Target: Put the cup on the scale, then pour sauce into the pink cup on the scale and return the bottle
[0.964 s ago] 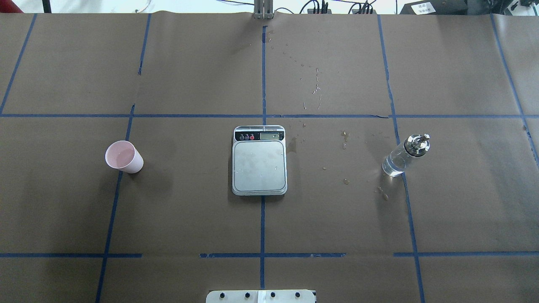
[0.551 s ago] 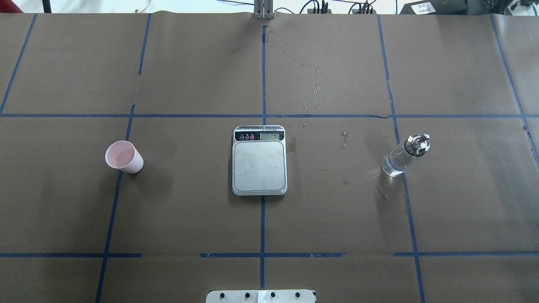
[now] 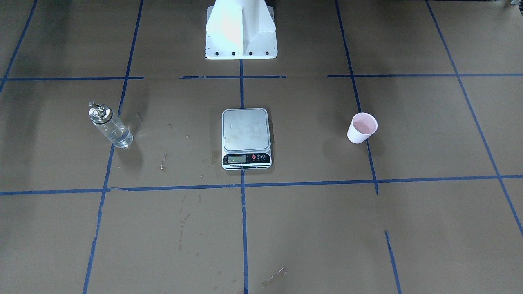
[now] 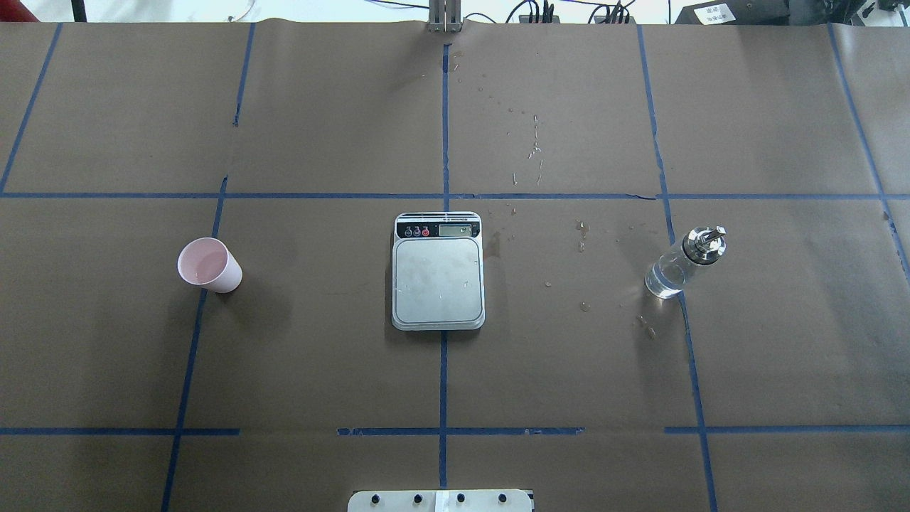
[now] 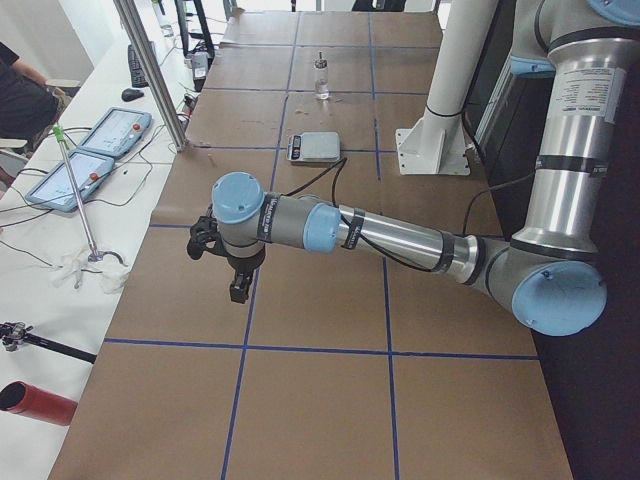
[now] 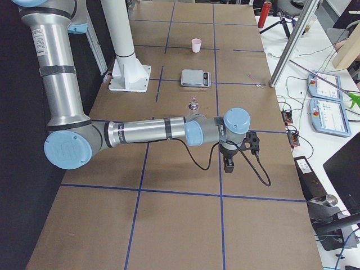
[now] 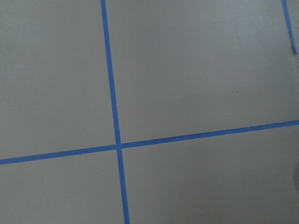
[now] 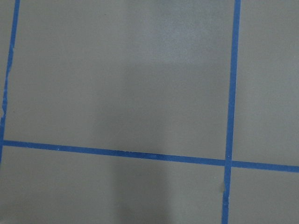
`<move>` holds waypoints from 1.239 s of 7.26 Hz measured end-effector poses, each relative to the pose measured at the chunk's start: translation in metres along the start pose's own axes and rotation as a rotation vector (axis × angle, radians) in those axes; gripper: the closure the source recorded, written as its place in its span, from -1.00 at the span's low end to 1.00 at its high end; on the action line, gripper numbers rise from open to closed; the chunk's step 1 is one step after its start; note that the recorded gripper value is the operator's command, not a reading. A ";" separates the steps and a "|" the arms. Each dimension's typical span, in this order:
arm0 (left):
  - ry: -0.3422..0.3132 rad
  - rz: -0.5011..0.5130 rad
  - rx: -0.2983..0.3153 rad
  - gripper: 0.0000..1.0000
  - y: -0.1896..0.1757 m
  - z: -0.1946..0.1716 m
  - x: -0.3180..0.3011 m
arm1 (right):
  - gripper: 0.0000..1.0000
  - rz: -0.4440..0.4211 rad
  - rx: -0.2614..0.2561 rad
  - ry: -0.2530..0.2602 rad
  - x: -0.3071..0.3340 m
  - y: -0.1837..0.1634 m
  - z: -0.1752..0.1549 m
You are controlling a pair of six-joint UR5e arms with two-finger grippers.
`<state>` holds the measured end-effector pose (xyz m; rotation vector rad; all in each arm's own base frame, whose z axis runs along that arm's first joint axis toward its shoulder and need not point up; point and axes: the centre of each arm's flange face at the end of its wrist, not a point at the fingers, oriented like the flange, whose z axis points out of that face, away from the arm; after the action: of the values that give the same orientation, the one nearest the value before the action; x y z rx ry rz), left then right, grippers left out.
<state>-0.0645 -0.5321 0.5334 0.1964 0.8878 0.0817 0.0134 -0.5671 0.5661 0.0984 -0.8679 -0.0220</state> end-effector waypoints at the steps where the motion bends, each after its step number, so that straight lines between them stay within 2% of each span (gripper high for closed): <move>1: 0.015 0.008 0.001 -1.00 0.000 0.000 0.005 | -1.00 0.016 -0.003 -0.003 -0.009 0.002 0.002; 3: 0.037 0.060 -0.010 -1.00 -0.004 0.008 0.041 | -1.00 0.020 -0.004 -0.011 -0.031 0.003 0.004; 4: 0.052 0.057 -0.026 -1.00 -0.008 0.018 0.078 | -1.00 0.009 -0.010 -0.014 -0.040 0.003 0.008; 5: 0.073 0.007 -0.048 -1.00 -0.012 0.034 0.130 | -1.00 -0.004 -0.018 -0.016 -0.049 0.004 0.013; 7: 0.080 -0.088 -0.104 -1.00 -0.010 0.090 0.226 | -1.00 -0.030 -0.018 -0.023 -0.065 0.004 0.019; 9: 0.066 -0.104 -0.151 -1.00 0.003 0.149 0.265 | -1.00 -0.032 0.000 -0.033 -0.073 0.004 0.018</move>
<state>0.2183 -0.5091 0.4237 0.0068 0.9518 0.0586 -0.0475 -0.5603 0.5219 0.1124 -0.8992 -0.0541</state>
